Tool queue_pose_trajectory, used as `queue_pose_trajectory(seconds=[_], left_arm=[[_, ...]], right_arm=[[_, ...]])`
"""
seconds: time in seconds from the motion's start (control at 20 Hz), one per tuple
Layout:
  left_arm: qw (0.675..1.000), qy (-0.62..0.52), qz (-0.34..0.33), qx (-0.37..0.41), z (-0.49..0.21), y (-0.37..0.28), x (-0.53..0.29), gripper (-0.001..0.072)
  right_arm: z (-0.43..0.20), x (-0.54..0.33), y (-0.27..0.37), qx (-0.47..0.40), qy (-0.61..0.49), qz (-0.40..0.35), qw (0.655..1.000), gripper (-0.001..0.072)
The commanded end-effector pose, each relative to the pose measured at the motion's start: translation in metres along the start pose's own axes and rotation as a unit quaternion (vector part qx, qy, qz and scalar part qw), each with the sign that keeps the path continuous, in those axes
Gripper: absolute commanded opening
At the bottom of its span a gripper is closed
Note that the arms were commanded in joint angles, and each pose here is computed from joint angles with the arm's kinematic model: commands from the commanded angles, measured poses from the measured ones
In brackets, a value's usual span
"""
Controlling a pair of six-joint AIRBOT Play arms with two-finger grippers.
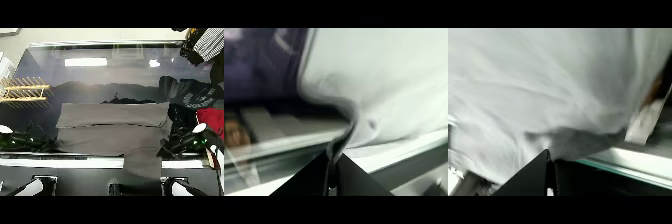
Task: Fold the clothes and pants, and hang the long-sleeved shirts on hangers.
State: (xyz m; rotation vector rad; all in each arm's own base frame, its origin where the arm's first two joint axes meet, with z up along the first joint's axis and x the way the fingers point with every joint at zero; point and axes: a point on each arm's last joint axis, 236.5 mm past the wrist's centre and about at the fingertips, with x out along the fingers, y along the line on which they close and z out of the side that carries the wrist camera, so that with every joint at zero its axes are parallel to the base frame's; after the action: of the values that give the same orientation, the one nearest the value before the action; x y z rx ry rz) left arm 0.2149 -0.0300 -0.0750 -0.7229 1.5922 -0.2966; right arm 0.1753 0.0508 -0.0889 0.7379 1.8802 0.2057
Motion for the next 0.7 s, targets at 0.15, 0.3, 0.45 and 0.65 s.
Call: queue_pose_trajectory(seconds=[0.15, 0.3, 0.45, 0.65], left_arm=[[0.997, -0.058, 0.021, 0.042, 0.086, -0.036, -0.039, 0.0023], [0.997, -0.053, 0.025, 0.059, 0.134, -0.052, -0.034, 0.0024], [0.996, -0.062, 0.017, 0.065, 0.180, -0.070, -0.037, 0.0024], [0.995, -0.058, 0.011, 0.079, 0.215, -0.085, -0.027, 0.0024]], right_arm=[[0.119, -0.119, 0.047, -0.004, -0.210, -0.002, 0.978, 0.0036], [0.167, -0.140, 0.065, 0.003, -0.246, 0.034, 0.969, 0.0036], [0.207, -0.149, 0.069, 0.015, -0.265, 0.053, 0.963, 0.0036], [0.239, -0.123, 0.086, -0.008, -0.254, 0.049, 0.966, 0.0038]])
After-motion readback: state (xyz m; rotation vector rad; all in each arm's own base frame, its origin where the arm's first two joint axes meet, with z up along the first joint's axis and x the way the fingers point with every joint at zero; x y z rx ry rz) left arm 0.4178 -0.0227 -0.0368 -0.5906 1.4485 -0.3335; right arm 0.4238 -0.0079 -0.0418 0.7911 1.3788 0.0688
